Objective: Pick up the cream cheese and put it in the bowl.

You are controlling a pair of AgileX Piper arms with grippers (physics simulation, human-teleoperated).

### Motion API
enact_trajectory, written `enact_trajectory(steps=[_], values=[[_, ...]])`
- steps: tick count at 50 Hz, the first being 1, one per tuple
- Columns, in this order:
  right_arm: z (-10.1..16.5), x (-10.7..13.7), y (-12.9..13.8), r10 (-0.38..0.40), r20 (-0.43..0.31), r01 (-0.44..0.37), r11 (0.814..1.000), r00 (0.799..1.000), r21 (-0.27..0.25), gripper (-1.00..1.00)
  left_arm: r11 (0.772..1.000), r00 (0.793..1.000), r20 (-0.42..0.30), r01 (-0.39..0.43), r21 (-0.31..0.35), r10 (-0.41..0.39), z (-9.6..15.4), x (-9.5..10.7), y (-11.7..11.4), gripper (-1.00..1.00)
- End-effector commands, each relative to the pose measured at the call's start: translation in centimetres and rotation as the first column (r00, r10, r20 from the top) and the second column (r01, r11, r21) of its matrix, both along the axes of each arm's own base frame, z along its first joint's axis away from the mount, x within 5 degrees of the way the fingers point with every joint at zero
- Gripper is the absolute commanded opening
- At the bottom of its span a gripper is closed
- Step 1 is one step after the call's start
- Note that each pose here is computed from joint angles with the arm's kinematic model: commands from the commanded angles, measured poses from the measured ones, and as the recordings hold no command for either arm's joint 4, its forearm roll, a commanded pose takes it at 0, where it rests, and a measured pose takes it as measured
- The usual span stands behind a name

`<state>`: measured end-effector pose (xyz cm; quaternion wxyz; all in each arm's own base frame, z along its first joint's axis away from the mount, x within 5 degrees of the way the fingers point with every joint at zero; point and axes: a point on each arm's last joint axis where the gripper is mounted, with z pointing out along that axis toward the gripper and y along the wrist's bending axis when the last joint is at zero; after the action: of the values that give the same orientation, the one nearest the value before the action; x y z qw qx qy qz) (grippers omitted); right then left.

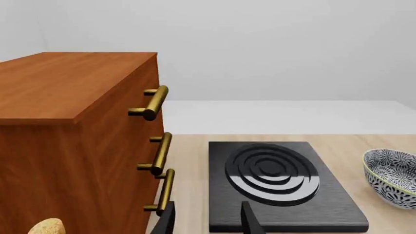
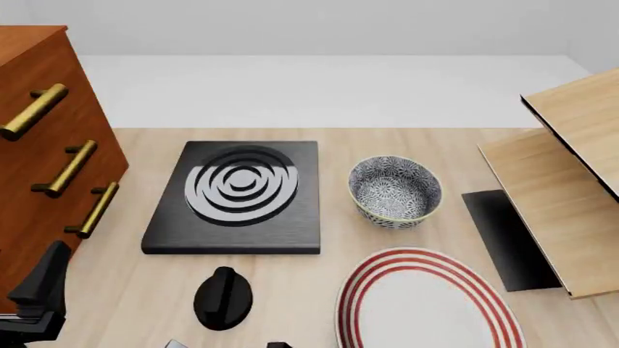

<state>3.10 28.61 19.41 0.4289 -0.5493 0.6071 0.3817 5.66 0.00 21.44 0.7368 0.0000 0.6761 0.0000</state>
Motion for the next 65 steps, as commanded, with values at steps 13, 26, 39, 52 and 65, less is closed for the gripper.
enact_trajectory(steps=[13, 26, 39, 52, 65], values=[[0.3, 1.2, -1.8, -0.034, 0.051, 0.034, 0.999, 0.998, 0.006, 1.0, 1.0, 1.0, 0.0, 0.0, 0.0, 0.0, 0.0, 0.0, 0.0, 1.0], [1.3, 1.8, -2.5, -0.06, 0.051, 0.059, 0.998, 0.997, 0.012, 1.0, 1.0, 1.0, 0.0, 0.0, 0.0, 0.0, 0.0, 0.0, 0.0, 1.0], [0.6, 2.7, -3.6, -0.11, 0.03, 0.11, 0.994, 0.993, 0.012, 1.0, 1.0, 1.0, 0.0, 0.0, 0.0, 0.0, 0.0, 0.0, 0.0, 1.0], [-0.1, 3.0, -3.9, -0.126, 0.021, 0.125, 0.992, 0.992, 0.006, 1.0, 1.0, 1.0, 0.0, 0.0, 0.0, 0.0, 0.0, 0.0, 0.0, 1.0], [-1.2, 3.1, -3.6, -0.137, -0.009, 0.137, 0.991, 0.99, -0.003, 1.0, 1.0, 1.0, 0.0, 0.0, 0.0, 0.0, 0.0, 0.0, 0.0, 1.0]])
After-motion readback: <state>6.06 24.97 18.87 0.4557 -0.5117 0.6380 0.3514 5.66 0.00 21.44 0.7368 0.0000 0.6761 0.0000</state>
